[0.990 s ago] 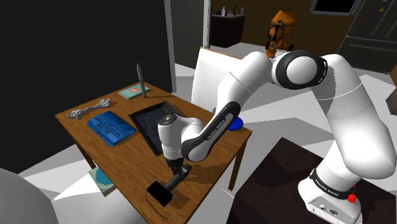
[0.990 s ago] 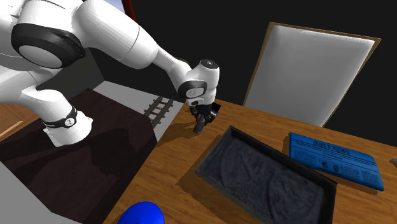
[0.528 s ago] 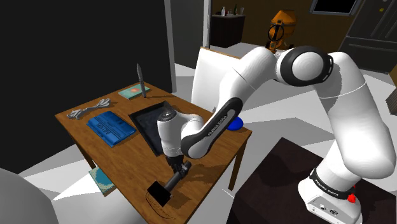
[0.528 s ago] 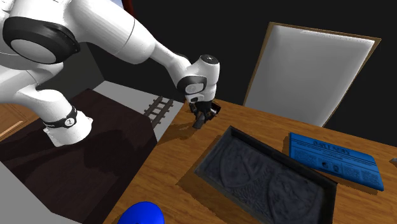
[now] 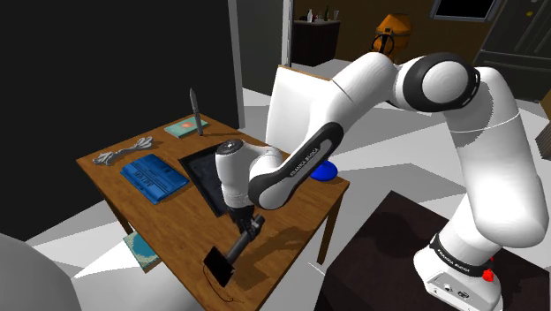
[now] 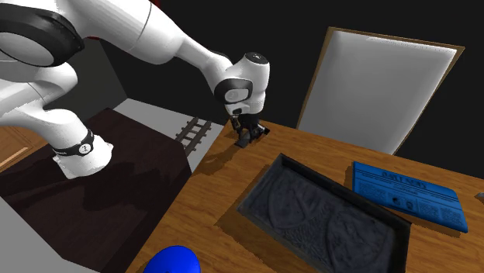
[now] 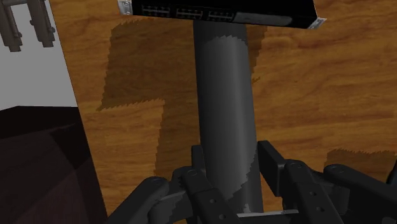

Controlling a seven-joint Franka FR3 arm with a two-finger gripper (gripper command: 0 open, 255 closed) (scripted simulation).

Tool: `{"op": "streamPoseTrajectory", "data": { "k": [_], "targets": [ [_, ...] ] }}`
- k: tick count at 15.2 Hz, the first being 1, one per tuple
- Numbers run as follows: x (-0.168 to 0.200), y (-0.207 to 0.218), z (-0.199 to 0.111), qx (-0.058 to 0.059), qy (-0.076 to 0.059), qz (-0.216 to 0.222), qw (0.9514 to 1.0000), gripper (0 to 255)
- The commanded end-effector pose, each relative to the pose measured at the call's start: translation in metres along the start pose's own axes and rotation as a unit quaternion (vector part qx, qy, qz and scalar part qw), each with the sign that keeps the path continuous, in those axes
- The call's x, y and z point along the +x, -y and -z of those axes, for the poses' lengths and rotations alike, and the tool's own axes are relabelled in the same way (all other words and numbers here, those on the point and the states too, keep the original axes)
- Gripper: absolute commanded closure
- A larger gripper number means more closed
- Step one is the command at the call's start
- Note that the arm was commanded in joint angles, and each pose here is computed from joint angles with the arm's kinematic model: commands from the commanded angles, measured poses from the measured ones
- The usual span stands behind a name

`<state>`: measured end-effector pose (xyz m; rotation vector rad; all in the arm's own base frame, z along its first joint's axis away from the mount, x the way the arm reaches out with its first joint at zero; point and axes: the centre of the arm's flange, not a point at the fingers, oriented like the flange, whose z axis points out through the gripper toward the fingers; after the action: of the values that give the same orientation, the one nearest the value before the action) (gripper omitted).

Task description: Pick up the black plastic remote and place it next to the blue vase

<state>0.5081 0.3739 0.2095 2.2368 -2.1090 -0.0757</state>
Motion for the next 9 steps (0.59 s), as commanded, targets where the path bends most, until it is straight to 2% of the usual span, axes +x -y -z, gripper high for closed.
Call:
{"op": "streamPoseTrajectory", "data": {
  "k": [1,9],
  "targets": [
    [0.001,-0.001,0.01,0.0,0.0,0.0,1.0,255],
    [0.002,-0.005,0.052,0.0,0.0,0.0,1.0,255]
  ]
}}
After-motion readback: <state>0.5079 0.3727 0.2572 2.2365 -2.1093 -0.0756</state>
